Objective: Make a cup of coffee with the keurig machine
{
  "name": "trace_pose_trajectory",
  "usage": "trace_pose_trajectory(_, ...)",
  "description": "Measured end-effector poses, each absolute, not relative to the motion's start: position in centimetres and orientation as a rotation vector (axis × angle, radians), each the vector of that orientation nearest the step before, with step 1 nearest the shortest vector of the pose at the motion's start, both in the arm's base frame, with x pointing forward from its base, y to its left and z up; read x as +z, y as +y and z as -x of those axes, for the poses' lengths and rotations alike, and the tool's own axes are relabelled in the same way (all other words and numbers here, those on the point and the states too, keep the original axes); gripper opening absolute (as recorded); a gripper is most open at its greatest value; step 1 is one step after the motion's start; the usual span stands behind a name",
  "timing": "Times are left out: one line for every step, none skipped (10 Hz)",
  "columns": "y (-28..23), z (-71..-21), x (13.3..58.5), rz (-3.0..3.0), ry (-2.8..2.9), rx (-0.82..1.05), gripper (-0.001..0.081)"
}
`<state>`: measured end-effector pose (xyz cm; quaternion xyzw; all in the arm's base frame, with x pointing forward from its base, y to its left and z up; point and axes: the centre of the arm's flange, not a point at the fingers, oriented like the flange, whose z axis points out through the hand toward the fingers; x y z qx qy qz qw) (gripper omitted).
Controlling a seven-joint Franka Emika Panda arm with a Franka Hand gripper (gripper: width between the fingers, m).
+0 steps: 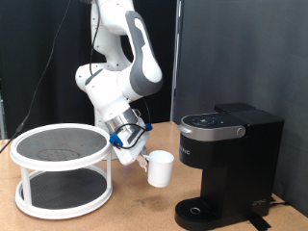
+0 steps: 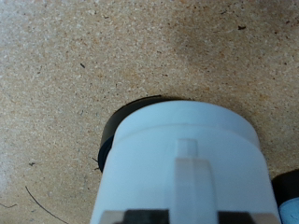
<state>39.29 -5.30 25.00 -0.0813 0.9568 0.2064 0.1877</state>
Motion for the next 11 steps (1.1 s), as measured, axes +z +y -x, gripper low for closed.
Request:
trace_pose_trajectory(-5.2, -39.4, 24.5, 0.223, 2.693, 0.579, 0.0004)
trace_pose_trajectory(-5.1, -39.5, 24.1, 0.213, 2.69, 0.575, 0.0004)
trace_pose_trajectory(-4.9, -39.8, 23.8, 0.207, 2.674, 0.573, 0.0004)
trace_pose_trajectory(-4.6, -40.2, 23.5, 0.208, 2.661, 0.575, 0.0004)
trace_pose_trajectory(-4.2, -40.6, 23.3, 0.214, 2.65, 0.578, 0.0004)
trace_pose_trajectory(-3.6, -41.0, 23.2, 0.228, 2.64, 0.581, 0.0004)
trace_pose_trajectory(-3.0, -41.4, 23.0, 0.245, 2.633, 0.58, 0.0004)
trace_pose_trajectory(-2.3, -41.7, 22.9, 0.26, 2.628, 0.578, 0.0004)
trace_pose_trajectory(-1.6, -42.0, 22.8, 0.27, 2.627, 0.576, 0.0004)
trace_pose_trajectory(-1.0, -42.2, 22.7, 0.277, 2.624, 0.571, 0.0004)
trace_pose_trajectory(-0.4, -42.4, 22.6, 0.285, 2.62, 0.566, 0.0004)
